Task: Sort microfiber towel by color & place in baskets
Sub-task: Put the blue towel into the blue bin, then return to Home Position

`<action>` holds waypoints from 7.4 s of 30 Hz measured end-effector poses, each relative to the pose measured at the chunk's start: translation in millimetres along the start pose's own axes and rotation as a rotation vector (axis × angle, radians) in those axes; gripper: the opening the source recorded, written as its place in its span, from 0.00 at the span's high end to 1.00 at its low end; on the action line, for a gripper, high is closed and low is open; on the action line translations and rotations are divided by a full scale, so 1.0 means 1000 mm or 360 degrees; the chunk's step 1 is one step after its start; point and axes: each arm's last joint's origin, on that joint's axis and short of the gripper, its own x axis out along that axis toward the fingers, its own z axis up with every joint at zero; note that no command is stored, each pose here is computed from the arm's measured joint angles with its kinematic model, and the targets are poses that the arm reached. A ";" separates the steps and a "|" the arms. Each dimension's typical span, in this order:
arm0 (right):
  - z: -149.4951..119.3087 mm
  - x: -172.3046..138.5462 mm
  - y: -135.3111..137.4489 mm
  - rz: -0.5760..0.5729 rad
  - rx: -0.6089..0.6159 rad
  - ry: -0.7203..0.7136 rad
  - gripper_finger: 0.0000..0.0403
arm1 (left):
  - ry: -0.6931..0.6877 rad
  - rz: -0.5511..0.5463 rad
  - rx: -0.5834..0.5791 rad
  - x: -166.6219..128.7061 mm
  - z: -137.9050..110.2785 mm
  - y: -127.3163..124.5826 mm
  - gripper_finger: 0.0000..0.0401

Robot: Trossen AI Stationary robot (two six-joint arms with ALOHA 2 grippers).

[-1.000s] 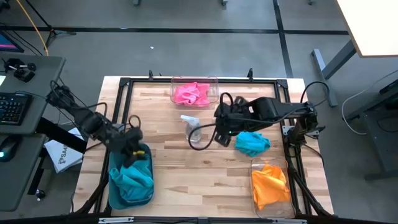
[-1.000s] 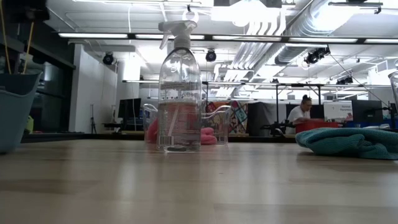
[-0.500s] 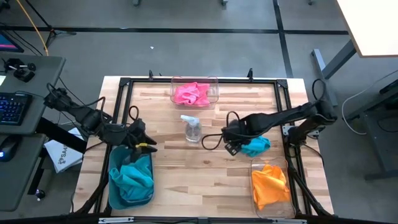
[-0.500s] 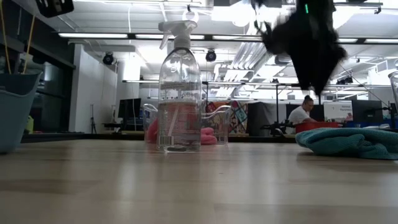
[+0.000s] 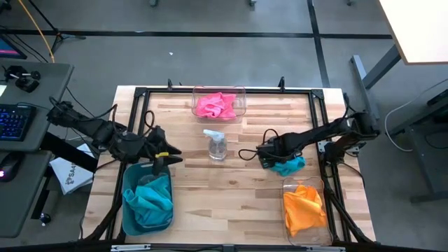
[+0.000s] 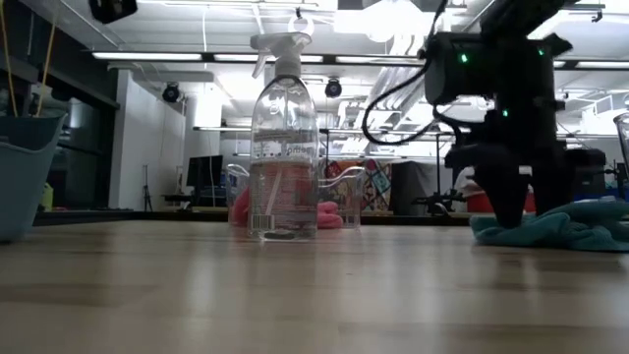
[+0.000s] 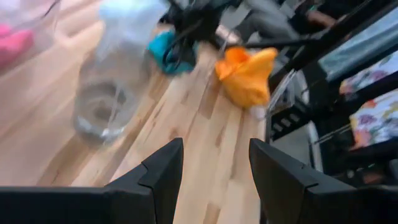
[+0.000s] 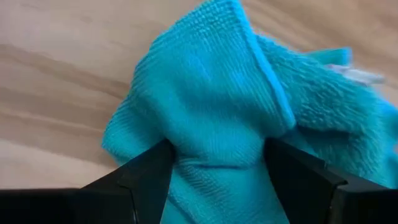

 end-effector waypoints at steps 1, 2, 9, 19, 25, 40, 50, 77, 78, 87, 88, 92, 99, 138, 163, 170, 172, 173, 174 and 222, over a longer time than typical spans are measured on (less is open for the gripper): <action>-0.001 0.005 -0.001 0.0017 0.0022 0.0000 0.38 | -0.0033 -0.0022 0.0009 0.000 0.002 -0.001 0.57; -0.001 0.009 -0.001 0.0036 0.0033 -0.0005 0.38 | -0.0068 -0.0048 0.0020 0.000 0.005 -0.003 0.57; 0.000 0.008 0.002 0.0056 0.0000 -0.0054 0.61 | -0.0372 -0.0263 0.0073 -0.002 0.025 -0.015 0.57; 0.005 -0.140 0.077 0.0722 -0.0456 -0.0858 0.95 | -0.0662 -0.0730 0.0300 -0.027 0.045 -0.031 0.57; -0.011 -0.248 0.099 0.1270 -0.0648 -0.1432 0.97 | -0.0797 -0.0759 0.0337 -0.041 0.051 -0.029 0.57; -0.025 -0.307 0.162 0.1766 -0.1123 -0.1822 0.99 | -0.0839 -0.0590 0.0537 -0.029 0.049 -0.031 0.57; -0.010 -0.312 0.188 0.2002 -0.1363 -0.1753 0.99 | -0.0678 -0.0832 0.0470 -0.008 0.044 -0.043 0.57; -0.012 -0.316 0.192 0.2236 -0.1379 -0.1634 0.94 | -0.0850 -0.1291 0.0529 0.030 0.052 -0.067 0.65; -0.012 -0.317 0.191 0.2239 -0.1374 -0.1629 0.91 | -0.0848 -0.1297 0.0537 0.031 0.053 -0.066 0.70; -0.008 -0.318 0.186 0.2150 -0.1332 -0.1670 0.56 | -0.0718 -0.1207 0.0568 0.004 0.060 -0.045 0.98; -0.007 -0.320 0.184 0.2137 -0.1333 -0.1682 0.52 | -0.0683 -0.1175 0.0568 -0.003 0.059 -0.041 0.98; -0.005 -0.331 0.165 0.2068 -0.1366 -0.1657 0.40 | -0.0563 -0.1020 0.0531 -0.030 0.052 -0.026 0.99; -0.008 -0.342 0.124 0.1808 -0.1353 -0.1531 0.35 | -0.0090 -0.0894 0.0170 -0.065 0.024 0.000 1.00; -0.002 -0.307 0.111 0.1088 -0.1163 -0.1359 0.35 | 0.1304 0.0214 0.0419 0.022 -0.147 0.000 0.65; -0.003 -0.306 0.111 0.1150 -0.1166 -0.1265 0.35 | -0.0556 0.0053 0.0721 0.020 0.014 0.050 0.76; -0.005 -0.315 0.098 0.1201 -0.1146 -0.1244 0.36 | -0.0774 -0.0215 0.0335 0.021 -0.023 0.097 0.97; -0.005 -0.318 0.093 0.1196 -0.1159 -0.1248 0.38 | -0.0857 -0.0223 0.0282 0.023 -0.033 0.105 0.98; -0.006 -0.318 0.091 0.1185 -0.1168 -0.1239 0.41 | -0.0889 -0.0222 0.0262 0.024 -0.038 0.109 0.99; -0.006 -0.319 0.087 0.1170 -0.1170 -0.1223 0.44 | -0.0905 -0.0210 0.0245 0.025 -0.043 0.113 0.99; -0.007 -0.046 -0.089 0.1785 -0.0817 -0.1497 1.00 | -0.0957 -0.0166 0.0063 0.039 -0.079 0.144 1.00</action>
